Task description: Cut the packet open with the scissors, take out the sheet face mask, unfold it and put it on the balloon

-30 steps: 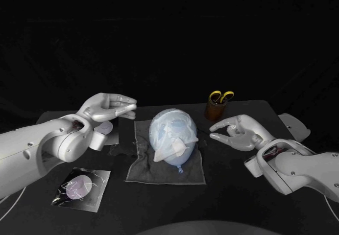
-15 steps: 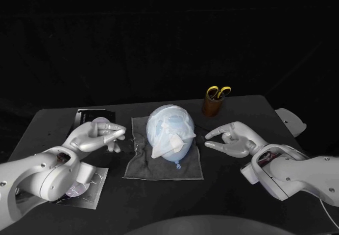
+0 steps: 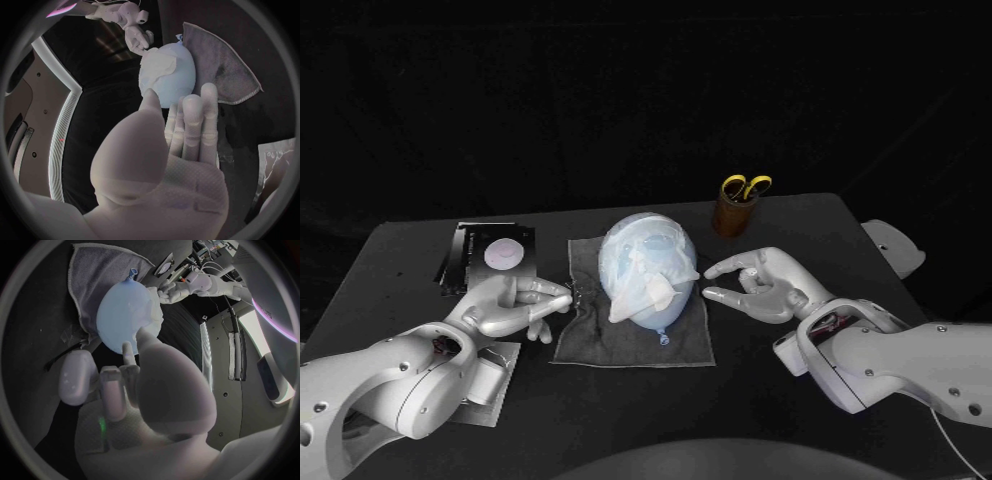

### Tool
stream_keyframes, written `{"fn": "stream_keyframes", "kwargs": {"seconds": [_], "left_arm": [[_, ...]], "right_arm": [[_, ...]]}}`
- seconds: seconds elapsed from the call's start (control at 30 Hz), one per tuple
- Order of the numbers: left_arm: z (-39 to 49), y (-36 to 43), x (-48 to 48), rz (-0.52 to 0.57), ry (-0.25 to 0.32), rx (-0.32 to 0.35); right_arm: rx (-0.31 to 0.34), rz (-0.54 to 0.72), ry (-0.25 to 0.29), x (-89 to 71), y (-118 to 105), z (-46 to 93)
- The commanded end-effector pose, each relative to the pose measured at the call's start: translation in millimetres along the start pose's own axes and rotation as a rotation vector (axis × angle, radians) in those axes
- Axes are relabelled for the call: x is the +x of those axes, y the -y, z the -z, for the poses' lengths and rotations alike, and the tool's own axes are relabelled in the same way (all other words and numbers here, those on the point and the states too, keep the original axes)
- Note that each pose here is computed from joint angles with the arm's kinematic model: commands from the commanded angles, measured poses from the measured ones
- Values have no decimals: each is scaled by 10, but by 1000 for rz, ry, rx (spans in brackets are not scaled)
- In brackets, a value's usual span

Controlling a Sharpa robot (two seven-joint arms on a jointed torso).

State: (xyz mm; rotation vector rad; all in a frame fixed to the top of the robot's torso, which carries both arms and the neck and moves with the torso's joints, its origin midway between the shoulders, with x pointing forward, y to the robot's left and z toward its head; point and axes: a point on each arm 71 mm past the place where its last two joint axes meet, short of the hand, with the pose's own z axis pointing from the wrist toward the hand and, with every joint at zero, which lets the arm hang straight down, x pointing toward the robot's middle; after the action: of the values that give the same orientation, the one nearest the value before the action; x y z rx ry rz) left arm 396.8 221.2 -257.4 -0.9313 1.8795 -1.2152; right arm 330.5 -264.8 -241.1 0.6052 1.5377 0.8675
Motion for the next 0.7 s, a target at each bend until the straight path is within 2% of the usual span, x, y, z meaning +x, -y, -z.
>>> {"fn": "stream_keyframes", "kwargs": {"seconds": [0.03, 0.2, 0.4, 0.7], "left_arm": [[-19, -34, 92, -64, -24, -49], [-54, -58, 200, -69, -47, -63], [-104, -55, 333, -69, -72, -64], [-162, -35, 442, -65, -89, -66]], "right_arm": [[-56, -2, 14, 40, -47, -14], [-55, -11, -3, 106, -46, -31], [-47, -9, 7, 124, -24, -53], [-46, -14, 15, 142, -21, -75]]}}
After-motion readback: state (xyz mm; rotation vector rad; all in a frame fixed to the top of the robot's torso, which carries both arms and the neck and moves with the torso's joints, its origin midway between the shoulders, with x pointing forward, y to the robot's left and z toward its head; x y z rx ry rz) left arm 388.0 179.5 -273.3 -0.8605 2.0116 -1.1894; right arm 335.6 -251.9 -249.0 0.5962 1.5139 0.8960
